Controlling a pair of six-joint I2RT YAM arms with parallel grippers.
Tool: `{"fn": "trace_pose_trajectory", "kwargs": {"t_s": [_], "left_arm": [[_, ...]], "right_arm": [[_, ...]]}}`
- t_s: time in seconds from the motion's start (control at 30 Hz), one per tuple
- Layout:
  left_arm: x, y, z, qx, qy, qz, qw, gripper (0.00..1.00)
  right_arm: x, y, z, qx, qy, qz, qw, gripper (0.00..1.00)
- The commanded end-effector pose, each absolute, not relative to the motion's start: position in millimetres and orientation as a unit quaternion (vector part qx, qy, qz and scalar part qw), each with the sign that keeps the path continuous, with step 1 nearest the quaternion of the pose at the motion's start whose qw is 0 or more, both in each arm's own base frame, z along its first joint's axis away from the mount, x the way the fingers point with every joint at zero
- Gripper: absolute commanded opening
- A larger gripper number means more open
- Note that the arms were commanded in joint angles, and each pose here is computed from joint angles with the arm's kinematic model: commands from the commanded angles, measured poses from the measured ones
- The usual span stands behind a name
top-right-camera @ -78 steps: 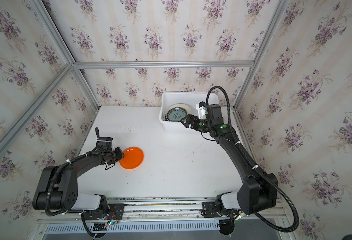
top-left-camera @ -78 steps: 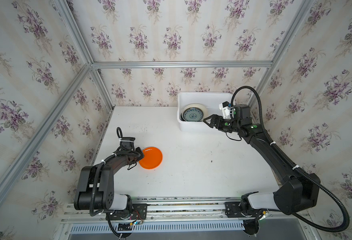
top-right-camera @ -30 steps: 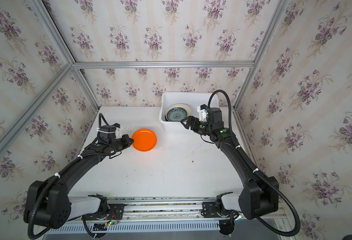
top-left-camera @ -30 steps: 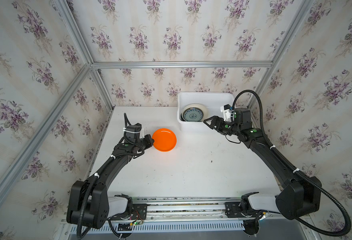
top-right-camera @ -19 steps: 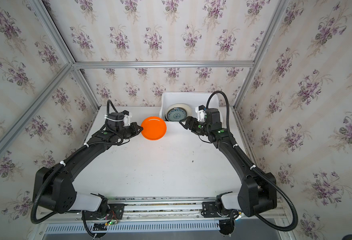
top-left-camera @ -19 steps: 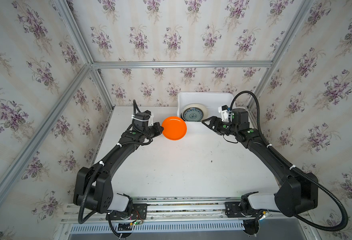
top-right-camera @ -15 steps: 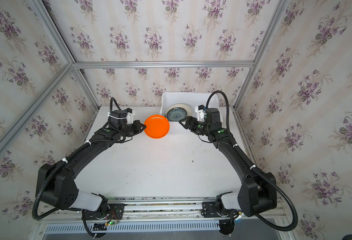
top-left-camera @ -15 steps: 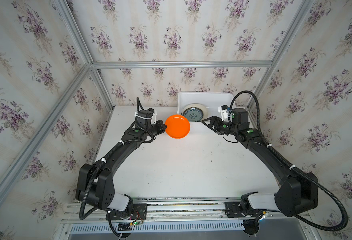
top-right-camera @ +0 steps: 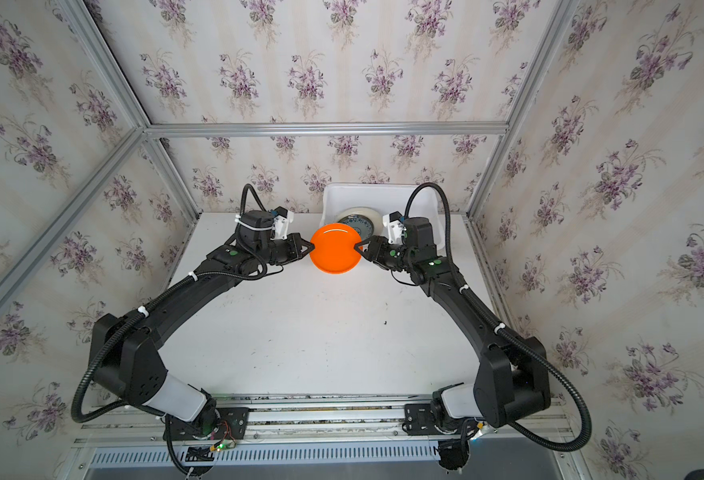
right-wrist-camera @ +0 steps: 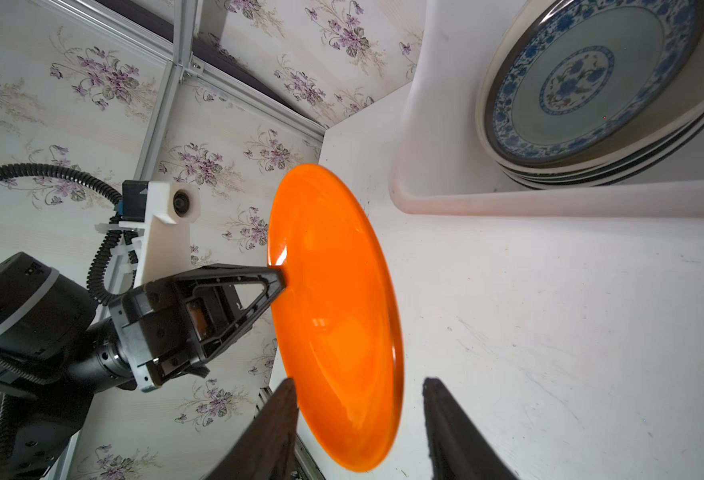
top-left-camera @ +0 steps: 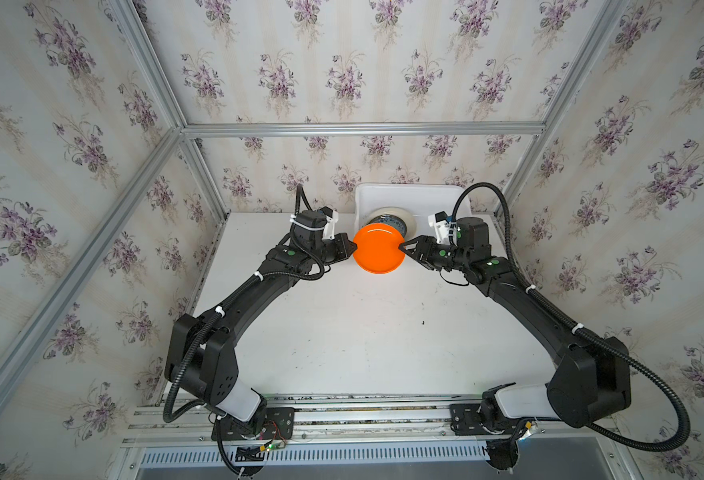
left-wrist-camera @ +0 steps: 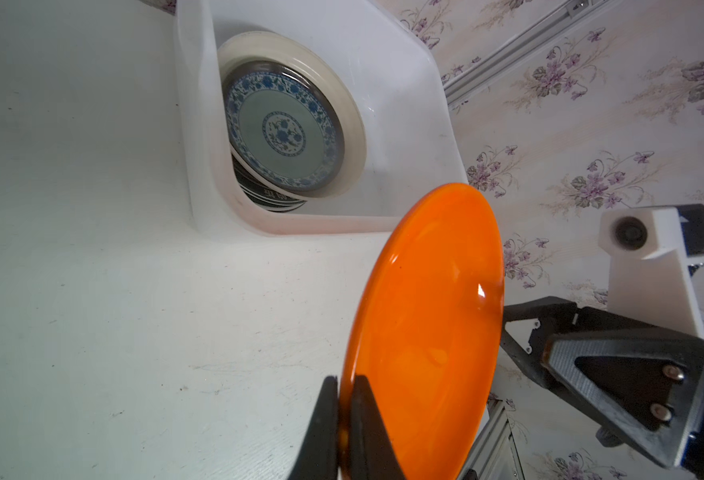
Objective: Place the plates into the plastic bin on the countertop
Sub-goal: 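Close the right gripper on the orange plate's rim beside the left gripper, then carry the orange plate into the bin with the right gripper while the left gripper releases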
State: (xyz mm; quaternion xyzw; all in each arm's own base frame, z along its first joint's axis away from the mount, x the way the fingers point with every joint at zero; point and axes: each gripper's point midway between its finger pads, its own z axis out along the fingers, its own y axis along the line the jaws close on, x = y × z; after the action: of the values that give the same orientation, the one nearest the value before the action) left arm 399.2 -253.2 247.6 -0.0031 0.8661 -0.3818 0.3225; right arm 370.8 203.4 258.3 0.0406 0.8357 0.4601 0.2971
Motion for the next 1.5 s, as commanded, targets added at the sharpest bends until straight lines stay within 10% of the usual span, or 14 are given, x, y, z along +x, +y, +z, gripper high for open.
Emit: {"fn": "trace_pose_trajectory", "kwargs": {"t_s": [0.0, 0.33, 0.57, 0.87, 1.13, 1.47], "left_arm": [[399, -261, 264, 0.005, 0.852, -0.403, 0.335, 0.0], [395, -276, 268, 0.021, 0.846, -0.42, 0.327, 0.0], [397, -279, 263, 0.031, 0.847, -0.419, 0.325, 0.0], [400, -278, 259, 0.052, 0.848, -0.406, 0.337, 0.63], [403, -258, 274, 0.055, 0.825, -0.419, 0.375, 0.99], [406, -237, 270, 0.037, 0.822, -0.417, 0.386, 0.99]], "right_arm": [[375, 206, 270, 0.03, 0.825, 0.47, 0.314, 0.48], [378, 209, 268, 0.03, 0.824, 0.473, 0.31, 0.37], [381, 206, 261, 0.038, 0.831, 0.461, 0.31, 0.0], [383, 204, 258, 0.033, 0.842, 0.441, 0.31, 0.0], [393, 201, 260, 0.031, 0.849, 0.42, 0.32, 0.0], [428, 185, 263, 0.038, 0.853, 0.394, 0.34, 0.0]]}}
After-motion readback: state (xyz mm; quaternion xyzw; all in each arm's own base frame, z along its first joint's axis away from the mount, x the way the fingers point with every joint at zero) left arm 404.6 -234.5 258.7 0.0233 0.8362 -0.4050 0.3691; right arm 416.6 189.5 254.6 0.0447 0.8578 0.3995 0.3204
